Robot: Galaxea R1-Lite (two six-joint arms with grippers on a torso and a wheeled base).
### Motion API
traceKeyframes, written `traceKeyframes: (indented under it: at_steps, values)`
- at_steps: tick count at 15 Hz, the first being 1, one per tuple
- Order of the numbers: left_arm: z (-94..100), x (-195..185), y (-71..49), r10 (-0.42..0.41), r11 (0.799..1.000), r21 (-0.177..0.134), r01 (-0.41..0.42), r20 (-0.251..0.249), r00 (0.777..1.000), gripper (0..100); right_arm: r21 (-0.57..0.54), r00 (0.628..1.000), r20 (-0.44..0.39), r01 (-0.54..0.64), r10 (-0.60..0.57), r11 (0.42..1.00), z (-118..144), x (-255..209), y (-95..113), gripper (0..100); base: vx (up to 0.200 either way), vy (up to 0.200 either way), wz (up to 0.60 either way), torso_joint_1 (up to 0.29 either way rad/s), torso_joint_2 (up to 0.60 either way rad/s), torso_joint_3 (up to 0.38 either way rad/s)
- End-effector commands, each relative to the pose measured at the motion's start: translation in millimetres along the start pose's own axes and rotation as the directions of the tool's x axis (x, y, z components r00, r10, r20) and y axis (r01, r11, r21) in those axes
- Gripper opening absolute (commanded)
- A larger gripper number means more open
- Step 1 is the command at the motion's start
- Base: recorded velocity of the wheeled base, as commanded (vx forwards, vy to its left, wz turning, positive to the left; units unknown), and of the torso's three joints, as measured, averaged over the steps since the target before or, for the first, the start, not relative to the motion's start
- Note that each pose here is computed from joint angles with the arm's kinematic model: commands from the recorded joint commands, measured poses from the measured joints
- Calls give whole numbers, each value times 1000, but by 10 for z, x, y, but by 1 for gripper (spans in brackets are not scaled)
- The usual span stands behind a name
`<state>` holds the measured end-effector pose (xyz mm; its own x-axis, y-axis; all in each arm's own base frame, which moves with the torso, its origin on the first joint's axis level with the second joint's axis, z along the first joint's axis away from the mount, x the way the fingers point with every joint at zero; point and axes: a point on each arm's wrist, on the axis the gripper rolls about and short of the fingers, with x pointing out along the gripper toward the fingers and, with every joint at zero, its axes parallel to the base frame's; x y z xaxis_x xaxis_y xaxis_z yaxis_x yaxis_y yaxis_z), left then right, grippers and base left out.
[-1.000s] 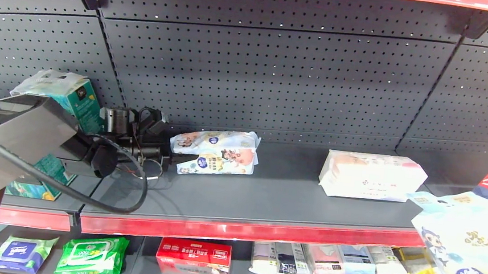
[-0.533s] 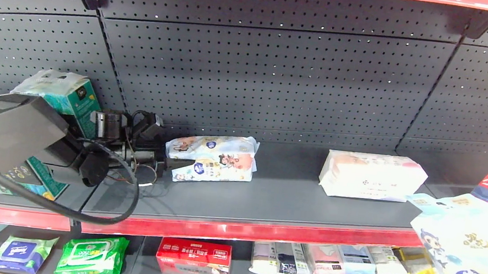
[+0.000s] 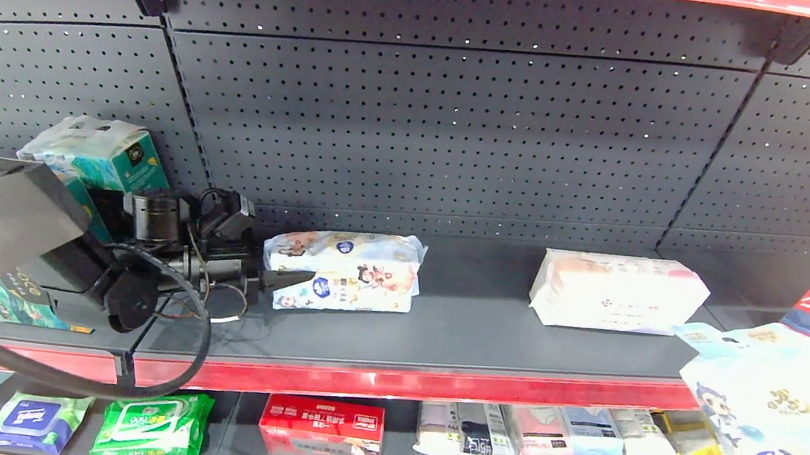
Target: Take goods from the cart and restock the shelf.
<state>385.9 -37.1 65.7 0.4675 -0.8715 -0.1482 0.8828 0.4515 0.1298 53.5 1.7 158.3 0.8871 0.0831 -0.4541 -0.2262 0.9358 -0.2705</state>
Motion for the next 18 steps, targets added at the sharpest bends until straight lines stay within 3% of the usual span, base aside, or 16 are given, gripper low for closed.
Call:
traceKeyframes:
  at_steps: [1,3,6,8,18]
  values:
    - [8,-89,-42,8,1000,0,-8,3,1000,0,0,1000,-3,-2,2,1000,-2,5,0,0,0,0,0,0,0,0]
    - [7,-164,-75,-1,1000,-4,1,9,1000,0,0,1000,-5,-2,2,1000,-2,8,0,0,0,0,0,0,0,0]
    - [-12,-277,-169,-16,999,-40,16,10,1000,0,1,1000,-11,-3,3,1000,3,19,-4,0,0,0,0,0,0,0]
    - [-27,-334,-184,-32,999,-26,33,30,999,0,2,1000,-18,-6,6,1000,5,31,-5,0,0,0,0,0,0,0]
    - [-116,-414,-346,-72,996,-43,74,45,996,0,2,1000,-19,-6,6,1000,21,49,-13,0,0,0,0,0,0,0]
